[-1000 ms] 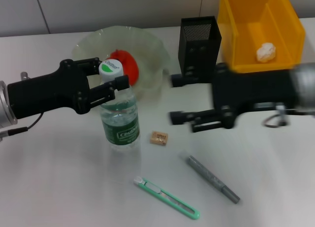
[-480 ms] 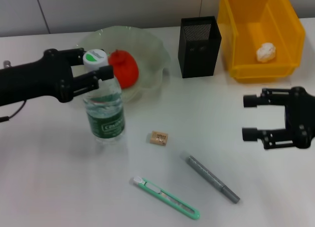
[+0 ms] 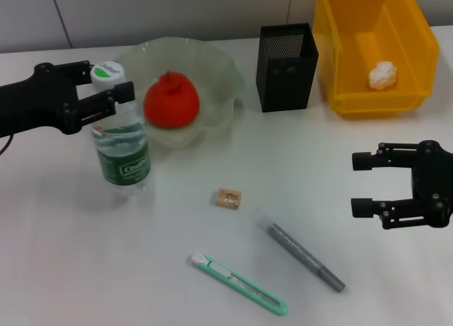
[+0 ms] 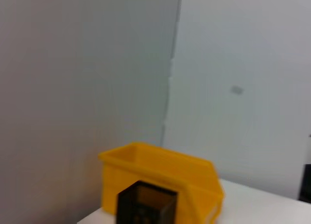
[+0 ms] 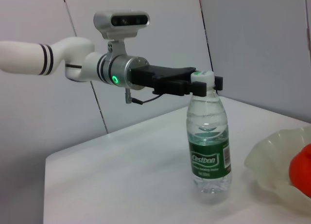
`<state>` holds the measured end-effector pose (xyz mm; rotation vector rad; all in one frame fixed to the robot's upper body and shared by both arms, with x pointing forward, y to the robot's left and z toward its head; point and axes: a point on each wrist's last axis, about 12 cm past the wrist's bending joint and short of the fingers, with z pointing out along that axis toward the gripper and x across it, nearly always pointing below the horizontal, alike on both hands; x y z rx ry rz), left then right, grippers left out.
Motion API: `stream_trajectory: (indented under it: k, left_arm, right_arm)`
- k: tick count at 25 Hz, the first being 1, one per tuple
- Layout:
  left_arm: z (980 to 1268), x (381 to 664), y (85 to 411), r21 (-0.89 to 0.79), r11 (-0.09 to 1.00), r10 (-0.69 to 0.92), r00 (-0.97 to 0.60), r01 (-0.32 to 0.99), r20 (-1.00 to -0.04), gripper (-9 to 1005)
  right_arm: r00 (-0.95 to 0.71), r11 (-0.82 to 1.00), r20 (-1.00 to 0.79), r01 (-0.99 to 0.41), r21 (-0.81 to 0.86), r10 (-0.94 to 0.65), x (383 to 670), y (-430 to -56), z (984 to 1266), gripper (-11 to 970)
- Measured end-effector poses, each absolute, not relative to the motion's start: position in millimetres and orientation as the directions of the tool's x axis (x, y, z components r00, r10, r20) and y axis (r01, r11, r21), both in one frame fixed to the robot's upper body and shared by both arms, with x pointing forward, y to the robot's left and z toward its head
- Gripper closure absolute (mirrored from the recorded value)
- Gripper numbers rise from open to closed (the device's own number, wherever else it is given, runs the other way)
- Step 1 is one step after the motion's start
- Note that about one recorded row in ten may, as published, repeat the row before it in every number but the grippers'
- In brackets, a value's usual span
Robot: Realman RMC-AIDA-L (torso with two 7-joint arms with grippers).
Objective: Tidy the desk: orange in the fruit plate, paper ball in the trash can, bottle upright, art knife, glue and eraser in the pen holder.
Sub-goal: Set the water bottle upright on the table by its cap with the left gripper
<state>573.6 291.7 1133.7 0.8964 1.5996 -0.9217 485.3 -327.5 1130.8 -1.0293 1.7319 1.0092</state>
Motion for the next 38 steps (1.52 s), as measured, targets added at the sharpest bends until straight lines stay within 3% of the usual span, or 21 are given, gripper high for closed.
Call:
stream_trajectory:
  k: [17,38]
  left_arm:
    - [1122.2,563.4,331.0,-0.084,0.637,0.061,-0.159,0.766,-0.985,551]
    - [1114.7,556.3,335.8,-0.088,0.677,0.042,-0.158,0.731,-0.987,551]
  right_arm:
    - [-0.300,0.328,-0.925,-0.920,0.216,-0.232,492.7,-324.4,1128.2,182]
    - [-0.299,0.320,-0.926,-0.922,0.219,-0.231,498.4,-319.2,1127.5,181]
